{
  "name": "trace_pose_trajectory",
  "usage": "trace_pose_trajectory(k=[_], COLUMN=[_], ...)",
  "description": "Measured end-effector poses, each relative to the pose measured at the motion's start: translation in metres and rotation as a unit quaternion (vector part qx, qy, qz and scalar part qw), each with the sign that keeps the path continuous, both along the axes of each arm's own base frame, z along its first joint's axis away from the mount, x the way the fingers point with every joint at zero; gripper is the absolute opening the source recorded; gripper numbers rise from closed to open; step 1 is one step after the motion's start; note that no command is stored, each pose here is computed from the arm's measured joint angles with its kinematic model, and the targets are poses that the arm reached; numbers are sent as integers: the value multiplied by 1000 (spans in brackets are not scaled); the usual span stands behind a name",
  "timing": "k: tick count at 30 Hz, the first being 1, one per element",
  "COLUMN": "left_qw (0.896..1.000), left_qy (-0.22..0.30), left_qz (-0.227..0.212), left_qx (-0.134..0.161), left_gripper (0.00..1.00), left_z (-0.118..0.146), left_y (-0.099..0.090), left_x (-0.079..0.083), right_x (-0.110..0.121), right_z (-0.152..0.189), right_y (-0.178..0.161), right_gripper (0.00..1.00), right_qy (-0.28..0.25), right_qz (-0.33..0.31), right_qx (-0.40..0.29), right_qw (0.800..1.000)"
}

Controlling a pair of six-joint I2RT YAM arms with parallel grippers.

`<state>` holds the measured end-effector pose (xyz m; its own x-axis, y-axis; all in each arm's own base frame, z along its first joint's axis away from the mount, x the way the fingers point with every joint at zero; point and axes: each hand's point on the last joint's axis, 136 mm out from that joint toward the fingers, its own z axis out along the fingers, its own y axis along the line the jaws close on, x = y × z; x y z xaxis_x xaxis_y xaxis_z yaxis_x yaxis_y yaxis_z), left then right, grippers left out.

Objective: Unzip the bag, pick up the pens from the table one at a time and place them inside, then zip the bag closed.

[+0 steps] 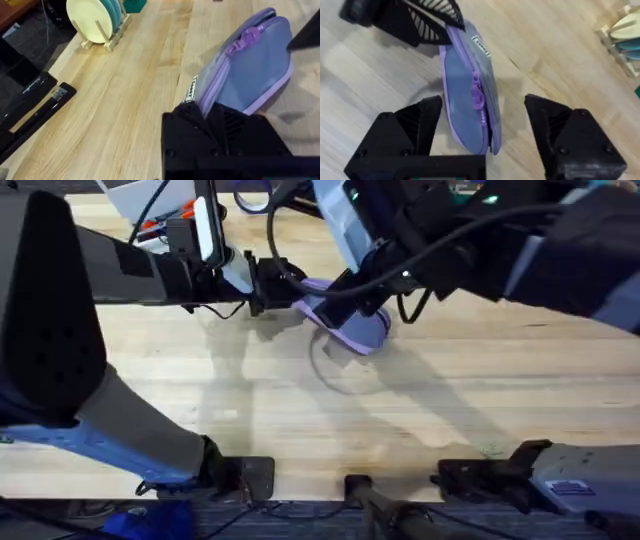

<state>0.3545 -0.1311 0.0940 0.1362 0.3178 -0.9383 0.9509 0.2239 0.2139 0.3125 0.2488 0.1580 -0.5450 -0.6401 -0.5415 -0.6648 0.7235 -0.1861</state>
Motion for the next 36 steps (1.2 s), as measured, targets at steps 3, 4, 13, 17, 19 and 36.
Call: trace_pose_trajectory(k=[3,4,13,17,19,36], left_qw=[1000,1000,1000,1000,1000,1000], left_qy=[0,0,0,0,0,2], left_qz=[0,0,0,0,0,1], left_qx=[0,0,0,0,0,-1], left_gripper=[43,42,43,43,43,43], left_z=[0,0,0,0,0,0], left_y=[0,0,0,0,0,1], left_x=[0,0,0,0,0,0], right_x=[-2,-3,-6,-5,-5,1], right_z=[-7,-8,-19,-26,-31,-29], right_y=[5,8,19,20,20,14], right_gripper=[909,900,849,832,758,131], right_qy=[5,5,10,17,20,9], right_qz=[9,12,28,29,30,19], right_qx=[-7,-7,-13,-20,-24,-34], right_qw=[1000,1000,999,999,999,999])
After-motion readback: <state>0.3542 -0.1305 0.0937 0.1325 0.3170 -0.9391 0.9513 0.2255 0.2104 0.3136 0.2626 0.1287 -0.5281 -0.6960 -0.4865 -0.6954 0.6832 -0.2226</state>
